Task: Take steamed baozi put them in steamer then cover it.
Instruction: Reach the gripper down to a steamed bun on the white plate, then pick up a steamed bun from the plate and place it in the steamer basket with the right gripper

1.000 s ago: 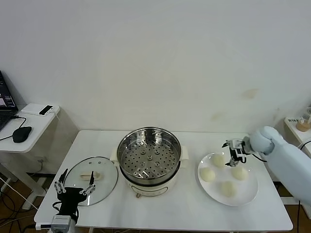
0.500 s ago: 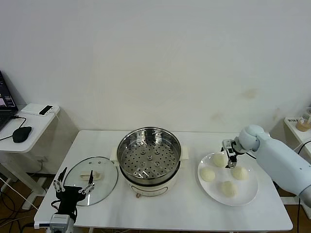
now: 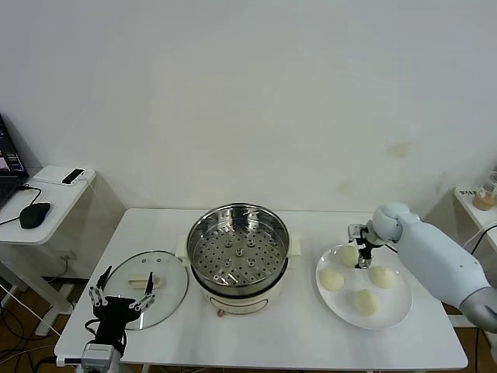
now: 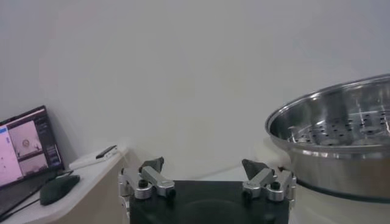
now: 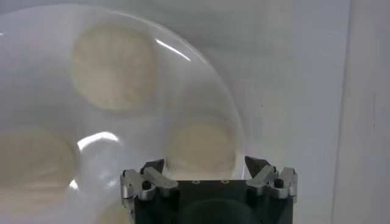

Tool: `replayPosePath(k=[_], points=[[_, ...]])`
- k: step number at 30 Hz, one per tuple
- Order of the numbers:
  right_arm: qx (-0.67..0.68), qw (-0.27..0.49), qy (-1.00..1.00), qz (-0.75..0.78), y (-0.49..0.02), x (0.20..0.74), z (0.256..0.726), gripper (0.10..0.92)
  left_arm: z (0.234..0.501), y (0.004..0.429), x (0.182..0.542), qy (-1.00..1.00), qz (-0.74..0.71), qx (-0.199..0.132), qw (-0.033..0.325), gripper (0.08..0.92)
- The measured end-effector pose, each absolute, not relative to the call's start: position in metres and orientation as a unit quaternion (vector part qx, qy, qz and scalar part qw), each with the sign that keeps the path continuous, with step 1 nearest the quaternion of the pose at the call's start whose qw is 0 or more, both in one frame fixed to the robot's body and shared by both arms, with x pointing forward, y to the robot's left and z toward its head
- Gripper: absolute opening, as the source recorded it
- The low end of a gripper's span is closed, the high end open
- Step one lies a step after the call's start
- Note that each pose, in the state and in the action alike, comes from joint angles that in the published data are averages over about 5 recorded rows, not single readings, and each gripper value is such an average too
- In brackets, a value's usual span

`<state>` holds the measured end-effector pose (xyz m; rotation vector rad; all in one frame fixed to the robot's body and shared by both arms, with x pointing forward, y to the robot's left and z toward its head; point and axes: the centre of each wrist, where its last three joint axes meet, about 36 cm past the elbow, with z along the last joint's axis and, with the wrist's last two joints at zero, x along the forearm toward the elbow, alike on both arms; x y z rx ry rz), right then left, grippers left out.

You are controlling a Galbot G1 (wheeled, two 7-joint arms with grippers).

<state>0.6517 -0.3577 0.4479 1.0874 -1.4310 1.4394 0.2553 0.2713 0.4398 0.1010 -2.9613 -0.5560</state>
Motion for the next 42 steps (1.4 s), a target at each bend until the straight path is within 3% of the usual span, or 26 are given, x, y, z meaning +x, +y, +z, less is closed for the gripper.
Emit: replayPosePath(k=[12,22,32,42], points=[[0.43,0.407,-0.569,0.571,-0.359,0.65,0.444,0.612,0.442,0.27,0.255,-0.981,-0.182,0.032,0.058,0.823],[0.439,0.393,-0.575,0.568,-0.36,0.647,0.47,0.607,0.443,0.267,0.254,-0.982,-0.181,0.027,0.056,0.823],[0.451,0.34,-0.594,0.573,-0.349,0.656,0.544,0.619,0.437,0.268,0.254,-0.982,-0.175,0.02,0.069,0.823],[0.484,0.242,-0.605,0.584,-0.281,0.675,0.64,0.619,0.429,0.274,0.253,-0.984,-0.148,0.018,0.1,0.823]])
